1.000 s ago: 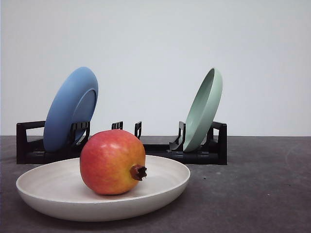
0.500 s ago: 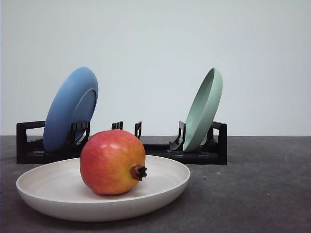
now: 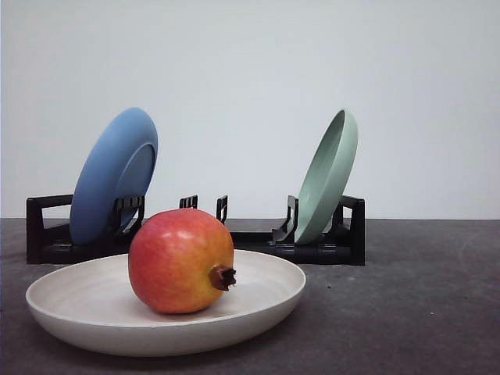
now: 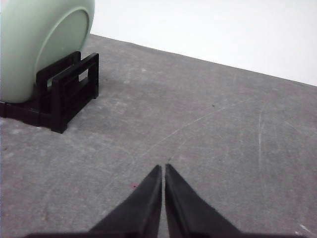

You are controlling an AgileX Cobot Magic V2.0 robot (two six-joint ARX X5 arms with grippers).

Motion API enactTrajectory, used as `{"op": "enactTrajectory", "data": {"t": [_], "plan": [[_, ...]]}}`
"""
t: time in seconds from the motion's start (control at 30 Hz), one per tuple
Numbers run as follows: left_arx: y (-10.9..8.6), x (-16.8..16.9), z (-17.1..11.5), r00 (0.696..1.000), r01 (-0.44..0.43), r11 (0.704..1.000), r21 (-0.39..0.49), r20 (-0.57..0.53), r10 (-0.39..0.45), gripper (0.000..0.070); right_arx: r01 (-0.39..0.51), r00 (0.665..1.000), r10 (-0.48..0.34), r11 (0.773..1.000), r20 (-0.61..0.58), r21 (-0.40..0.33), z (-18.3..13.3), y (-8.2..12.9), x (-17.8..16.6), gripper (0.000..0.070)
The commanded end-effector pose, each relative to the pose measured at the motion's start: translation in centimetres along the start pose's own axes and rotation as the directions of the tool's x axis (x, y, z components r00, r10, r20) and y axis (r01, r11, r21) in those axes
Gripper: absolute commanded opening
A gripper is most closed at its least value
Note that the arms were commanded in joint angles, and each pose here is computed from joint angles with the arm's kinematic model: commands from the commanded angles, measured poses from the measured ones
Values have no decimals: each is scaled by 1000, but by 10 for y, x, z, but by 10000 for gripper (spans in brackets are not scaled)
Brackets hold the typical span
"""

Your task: Place pomegranate in white plate

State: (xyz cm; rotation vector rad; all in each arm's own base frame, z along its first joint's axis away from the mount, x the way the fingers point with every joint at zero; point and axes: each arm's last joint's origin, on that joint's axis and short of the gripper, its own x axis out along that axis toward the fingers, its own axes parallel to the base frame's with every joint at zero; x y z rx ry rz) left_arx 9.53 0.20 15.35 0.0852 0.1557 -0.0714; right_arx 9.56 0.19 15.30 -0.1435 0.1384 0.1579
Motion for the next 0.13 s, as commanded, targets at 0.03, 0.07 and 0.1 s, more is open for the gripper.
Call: {"op": "enactTrajectory", "data": {"t": [0.03, 0.07, 0.1], "plan": [[0, 1, -3, 1000, 0, 1000, -9, -13, 0, 28, -1, 1000, 1, 1000, 0, -1, -1, 0, 0, 1], [0, 1, -3, 1000, 0, 1000, -9, -13, 0, 28, -1, 1000, 1, 1000, 0, -1, -1, 0, 0, 2], [0, 1, -3, 1000, 0, 1000, -9, -13, 0, 28, -1, 1000, 1, 1000, 0, -1, -1, 0, 0, 2]]}}
